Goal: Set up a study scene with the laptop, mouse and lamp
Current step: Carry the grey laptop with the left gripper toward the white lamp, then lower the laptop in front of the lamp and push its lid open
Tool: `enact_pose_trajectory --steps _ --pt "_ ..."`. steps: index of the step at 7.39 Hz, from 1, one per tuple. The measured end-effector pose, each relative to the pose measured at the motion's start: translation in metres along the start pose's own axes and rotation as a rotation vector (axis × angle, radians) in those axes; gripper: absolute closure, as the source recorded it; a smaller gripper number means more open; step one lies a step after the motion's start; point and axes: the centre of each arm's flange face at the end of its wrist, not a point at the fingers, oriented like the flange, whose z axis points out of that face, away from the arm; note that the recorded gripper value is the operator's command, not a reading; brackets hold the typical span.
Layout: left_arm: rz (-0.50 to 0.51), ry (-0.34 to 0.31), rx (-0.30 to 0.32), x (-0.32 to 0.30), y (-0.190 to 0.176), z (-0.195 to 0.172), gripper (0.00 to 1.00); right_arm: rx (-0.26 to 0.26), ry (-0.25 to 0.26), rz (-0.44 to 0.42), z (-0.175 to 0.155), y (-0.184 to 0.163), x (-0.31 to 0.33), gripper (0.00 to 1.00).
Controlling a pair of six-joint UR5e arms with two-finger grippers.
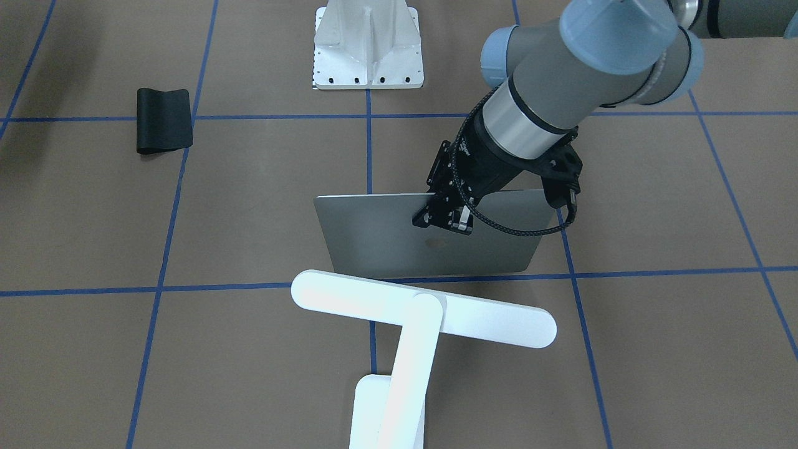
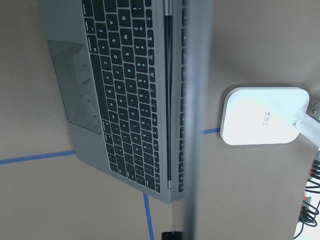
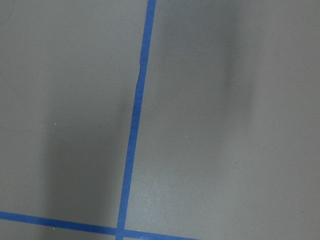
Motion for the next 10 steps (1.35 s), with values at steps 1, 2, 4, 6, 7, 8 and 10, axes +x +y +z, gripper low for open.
enact_pose_trajectory --steps 1,2,4,6,7,8,10 --pt "-0.010 -0.003 -0.005 -0.010 0.011 0.012 1.00 0.001 0.001 -0.001 0.000 -0.001 0.000 0.00" --pt "-0.008 0.016 -0.002 -0.016 0.017 0.026 1.00 0.001 0.002 -0.001 0.000 -0.001 0.000 0.00" --pt "0.005 0.084 0.005 -0.009 0.011 0.051 1.00 0.000 0.004 -0.001 0.000 0.000 0.000 0.00" --pt "0.012 0.176 0.011 0.003 0.001 0.074 1.00 -0.001 0.002 0.000 0.000 0.001 0.000 0.00" --pt "0.006 0.227 0.016 0.007 -0.002 0.089 1.00 -0.001 0.002 0.000 0.000 0.000 0.000 0.00" --pt "0.004 0.268 0.026 0.011 -0.004 0.105 1.00 0.000 0.002 0.000 0.000 -0.001 0.001 0.00" --pt "0.031 0.305 0.038 0.017 -0.012 0.124 1.00 -0.003 0.002 0.001 0.001 0.000 0.002 0.00"
